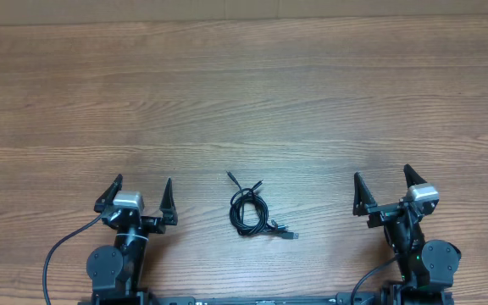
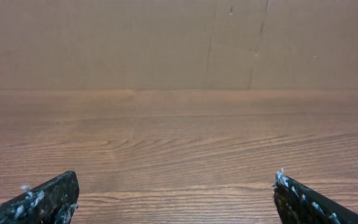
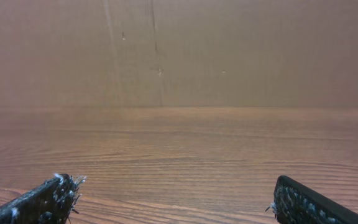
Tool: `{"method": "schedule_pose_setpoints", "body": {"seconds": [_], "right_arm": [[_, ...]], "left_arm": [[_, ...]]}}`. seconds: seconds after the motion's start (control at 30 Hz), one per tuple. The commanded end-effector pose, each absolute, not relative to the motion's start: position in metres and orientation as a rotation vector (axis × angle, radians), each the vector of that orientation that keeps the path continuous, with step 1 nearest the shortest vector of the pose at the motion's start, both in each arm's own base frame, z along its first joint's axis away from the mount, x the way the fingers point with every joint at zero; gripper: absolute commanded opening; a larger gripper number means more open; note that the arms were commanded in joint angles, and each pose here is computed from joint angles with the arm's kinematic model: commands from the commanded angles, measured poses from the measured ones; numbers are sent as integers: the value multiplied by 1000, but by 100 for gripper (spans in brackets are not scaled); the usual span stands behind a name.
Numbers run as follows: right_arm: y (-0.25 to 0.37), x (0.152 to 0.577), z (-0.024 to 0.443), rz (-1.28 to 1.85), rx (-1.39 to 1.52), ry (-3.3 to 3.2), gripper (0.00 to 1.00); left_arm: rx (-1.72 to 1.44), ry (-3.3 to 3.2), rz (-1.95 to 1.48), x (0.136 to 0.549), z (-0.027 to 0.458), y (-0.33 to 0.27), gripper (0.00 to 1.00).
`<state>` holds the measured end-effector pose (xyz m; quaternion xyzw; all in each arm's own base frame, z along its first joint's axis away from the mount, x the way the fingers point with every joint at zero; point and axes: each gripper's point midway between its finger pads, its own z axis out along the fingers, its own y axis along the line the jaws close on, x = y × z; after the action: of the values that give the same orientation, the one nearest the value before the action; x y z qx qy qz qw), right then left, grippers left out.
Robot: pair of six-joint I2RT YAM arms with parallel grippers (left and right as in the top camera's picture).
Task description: Untangle cables
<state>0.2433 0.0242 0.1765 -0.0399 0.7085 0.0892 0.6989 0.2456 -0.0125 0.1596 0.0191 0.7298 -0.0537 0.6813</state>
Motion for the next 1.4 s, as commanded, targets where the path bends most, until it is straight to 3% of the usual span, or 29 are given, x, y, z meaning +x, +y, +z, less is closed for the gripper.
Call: {"method": "schedule_pose_setpoints", "body": {"seconds": [0.0, 1.37], "right_arm": [[26, 243, 175, 198, -101, 1572, 100], [26, 243, 175, 198, -101, 1572, 100]], "left_arm": [[44, 1633, -91, 246, 159, -9, 100], [44, 1633, -91, 246, 159, -9, 100]]}}
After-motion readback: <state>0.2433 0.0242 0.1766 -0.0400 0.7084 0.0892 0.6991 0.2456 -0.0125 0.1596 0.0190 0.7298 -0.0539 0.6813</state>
